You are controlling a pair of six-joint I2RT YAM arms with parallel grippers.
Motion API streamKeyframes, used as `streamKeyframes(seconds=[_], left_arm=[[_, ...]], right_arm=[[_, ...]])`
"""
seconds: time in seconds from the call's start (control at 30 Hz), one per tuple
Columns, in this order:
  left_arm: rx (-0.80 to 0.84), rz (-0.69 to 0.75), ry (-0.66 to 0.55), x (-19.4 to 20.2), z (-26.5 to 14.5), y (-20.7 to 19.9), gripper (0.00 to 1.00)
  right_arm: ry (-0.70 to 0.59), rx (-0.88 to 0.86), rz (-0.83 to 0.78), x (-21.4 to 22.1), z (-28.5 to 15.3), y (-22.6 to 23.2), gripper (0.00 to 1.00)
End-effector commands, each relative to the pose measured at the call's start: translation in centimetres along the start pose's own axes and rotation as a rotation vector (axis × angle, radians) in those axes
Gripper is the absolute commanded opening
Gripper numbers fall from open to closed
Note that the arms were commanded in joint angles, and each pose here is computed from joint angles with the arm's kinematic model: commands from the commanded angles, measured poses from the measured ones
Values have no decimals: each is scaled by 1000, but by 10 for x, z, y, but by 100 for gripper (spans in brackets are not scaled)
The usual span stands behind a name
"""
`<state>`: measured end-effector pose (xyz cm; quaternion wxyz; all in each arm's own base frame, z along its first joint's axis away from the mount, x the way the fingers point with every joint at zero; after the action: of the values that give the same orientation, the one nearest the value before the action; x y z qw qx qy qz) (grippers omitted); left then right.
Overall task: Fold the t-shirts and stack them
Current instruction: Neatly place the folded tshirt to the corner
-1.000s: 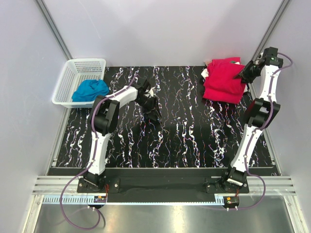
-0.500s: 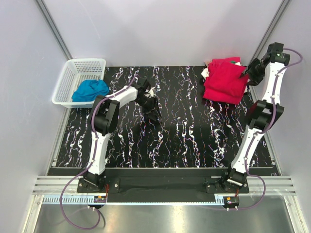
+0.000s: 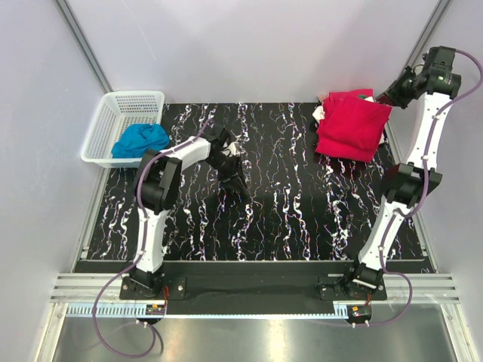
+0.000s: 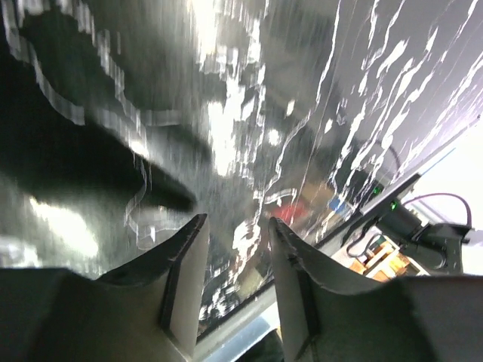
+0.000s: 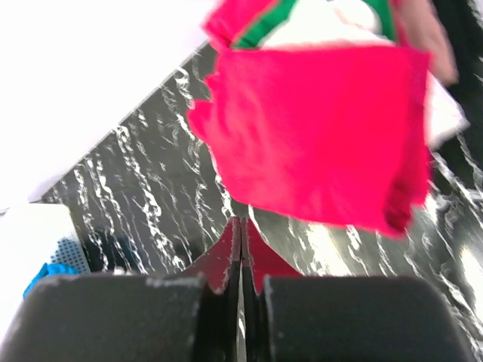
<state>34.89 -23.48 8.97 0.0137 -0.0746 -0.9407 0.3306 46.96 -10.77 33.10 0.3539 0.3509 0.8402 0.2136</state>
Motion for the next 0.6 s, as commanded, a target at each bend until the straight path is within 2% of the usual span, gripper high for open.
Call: streamKeyframes(seconds=[0.0, 0.03, 0.1, 0.17, 0.27, 0.4, 0.57], left_arm=[[26, 81, -72, 9, -36, -22, 39], [28, 88, -76, 14, -41, -24, 35], [39, 101, -88, 19, -49, -30, 32], [38, 102, -82, 26, -51, -29, 32], [37, 108, -80, 35, -55, -28, 32], [40, 102, -68, 42, -55, -27, 32], [49, 98, -75, 44, -60, -31, 32]], right_arm=[[-7, -138, -24, 1, 31, 29, 0], [4, -147, -12, 1, 44, 27, 0], [1, -179, 8, -1, 61, 27, 0], [41, -184, 13, 7, 89, 23, 0], [30, -154, -4, 13, 118, 19, 0], [78, -87, 73, 28, 164, -8, 0], [69, -19, 115, 39, 205, -31, 0]])
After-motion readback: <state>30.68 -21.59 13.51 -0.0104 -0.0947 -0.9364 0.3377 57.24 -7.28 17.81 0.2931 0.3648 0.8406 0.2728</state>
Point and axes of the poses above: each gripper's point midway between its finger pads, its own z axis out along the fingers, its own y axis along the line the jaws close on, x = y × z, the point moved 7 cm from there along -z, back along the fingers, and after that the axes turned 8 degrees about z, right-handed, at the moved point
